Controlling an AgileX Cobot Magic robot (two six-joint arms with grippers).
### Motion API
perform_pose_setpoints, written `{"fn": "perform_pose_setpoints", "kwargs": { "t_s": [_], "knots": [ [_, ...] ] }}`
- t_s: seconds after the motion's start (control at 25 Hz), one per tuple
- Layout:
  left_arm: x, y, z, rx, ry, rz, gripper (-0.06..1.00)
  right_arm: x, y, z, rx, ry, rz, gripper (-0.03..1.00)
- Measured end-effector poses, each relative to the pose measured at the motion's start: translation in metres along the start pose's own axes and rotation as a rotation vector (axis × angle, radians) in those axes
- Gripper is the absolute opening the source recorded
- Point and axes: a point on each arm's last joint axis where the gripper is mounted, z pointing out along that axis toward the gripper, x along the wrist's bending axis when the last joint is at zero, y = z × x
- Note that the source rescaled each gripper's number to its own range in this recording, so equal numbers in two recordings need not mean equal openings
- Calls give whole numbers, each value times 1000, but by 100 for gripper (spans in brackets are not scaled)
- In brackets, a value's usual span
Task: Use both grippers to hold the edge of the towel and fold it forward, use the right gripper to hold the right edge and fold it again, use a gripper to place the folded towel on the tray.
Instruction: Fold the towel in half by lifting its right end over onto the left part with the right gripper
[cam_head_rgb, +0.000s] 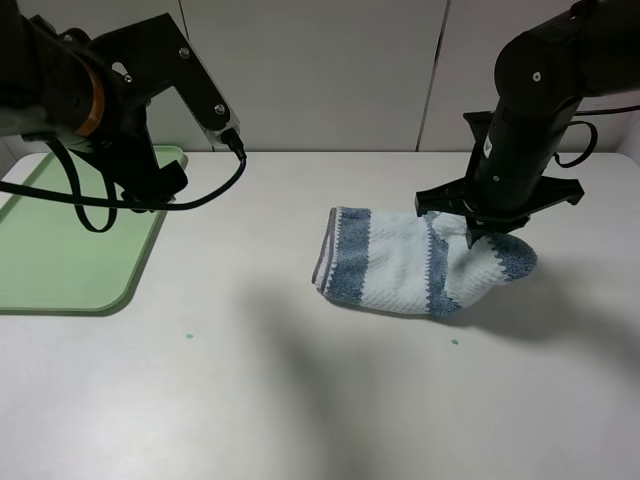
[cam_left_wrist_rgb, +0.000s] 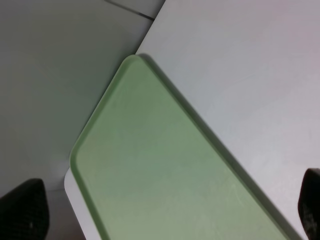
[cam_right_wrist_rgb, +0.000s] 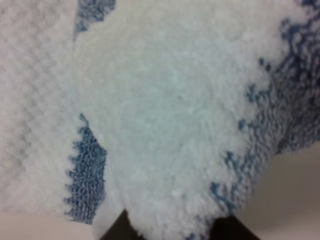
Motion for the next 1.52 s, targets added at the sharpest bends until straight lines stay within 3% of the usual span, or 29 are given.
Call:
{"fn": "perform_pose_setpoints", "kwargs": {
  "t_s": [0.68,1.08,1.32,1.52],
  "knots": [
    [0,0,0,0,0,0,100,10,6,-1,-65,112,65,14],
    [0,0,0,0,0,0,100,35,9,-6,-176,213,35,14],
    [0,0,0,0,0,0,100,34,6,-5,-150,193,1,14],
    [0,0,0,0,0,0,100,24,-1,-3,-75,97,-55,14]
  ]
}}
